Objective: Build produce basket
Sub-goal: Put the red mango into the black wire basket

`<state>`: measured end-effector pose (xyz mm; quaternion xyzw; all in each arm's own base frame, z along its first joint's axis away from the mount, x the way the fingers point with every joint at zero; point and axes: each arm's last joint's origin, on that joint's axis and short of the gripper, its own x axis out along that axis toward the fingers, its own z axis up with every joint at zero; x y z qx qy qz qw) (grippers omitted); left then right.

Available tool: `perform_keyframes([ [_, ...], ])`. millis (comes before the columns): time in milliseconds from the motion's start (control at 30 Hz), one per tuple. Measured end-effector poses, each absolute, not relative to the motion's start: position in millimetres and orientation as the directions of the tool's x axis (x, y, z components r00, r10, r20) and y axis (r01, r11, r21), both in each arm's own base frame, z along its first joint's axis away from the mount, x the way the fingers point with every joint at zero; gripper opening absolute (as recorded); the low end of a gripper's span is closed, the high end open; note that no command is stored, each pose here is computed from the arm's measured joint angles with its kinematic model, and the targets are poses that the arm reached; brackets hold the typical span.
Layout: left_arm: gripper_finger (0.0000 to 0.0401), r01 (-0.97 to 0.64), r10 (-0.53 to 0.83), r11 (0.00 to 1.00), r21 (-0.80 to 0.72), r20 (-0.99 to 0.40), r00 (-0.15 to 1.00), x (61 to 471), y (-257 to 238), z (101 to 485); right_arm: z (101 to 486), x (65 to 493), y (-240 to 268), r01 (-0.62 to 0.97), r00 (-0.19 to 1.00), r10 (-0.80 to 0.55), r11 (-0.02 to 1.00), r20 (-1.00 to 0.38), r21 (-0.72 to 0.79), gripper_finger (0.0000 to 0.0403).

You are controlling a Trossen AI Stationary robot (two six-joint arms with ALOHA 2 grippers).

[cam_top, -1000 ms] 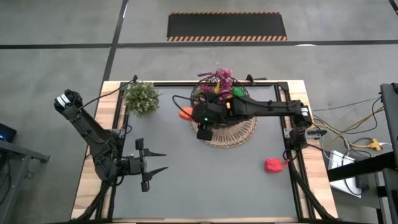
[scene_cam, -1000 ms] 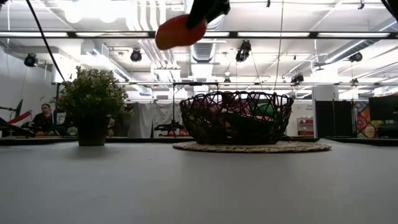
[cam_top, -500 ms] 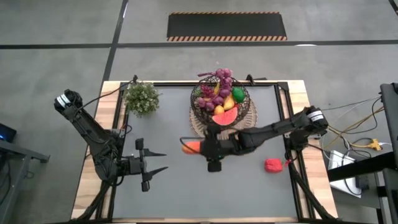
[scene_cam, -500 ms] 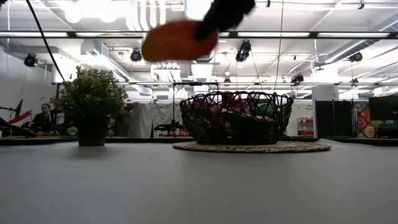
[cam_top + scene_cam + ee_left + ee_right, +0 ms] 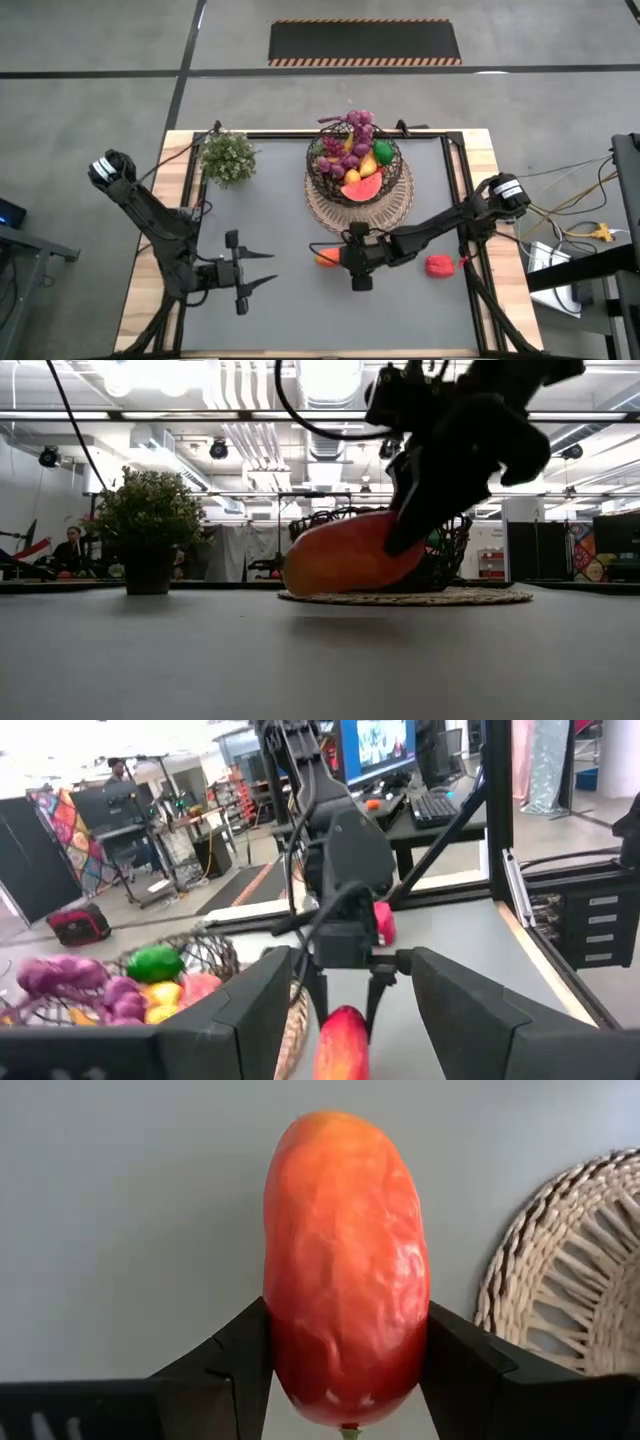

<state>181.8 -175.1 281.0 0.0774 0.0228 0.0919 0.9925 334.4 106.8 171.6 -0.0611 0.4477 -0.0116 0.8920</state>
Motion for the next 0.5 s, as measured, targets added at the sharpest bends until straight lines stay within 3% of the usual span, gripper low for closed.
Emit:
perform_keyframes([
  [267,0.0192,-0.243,0.253,0.959,0.147,-0.046,0.966,227.4,-187.1,234.2,152.4,325.8,115.7,-0.066,0.709,-0.032,0.991,-0.705,-0.112,0.0187],
  [500,0.0192,-0.148,0.15,0.989,0.026,-0.164,0.975,269.6,-168.0,189.3,142.4,320.2,112.4,-0.051,0.731,-0.032,0.994,-0.682,-0.1,0.019],
])
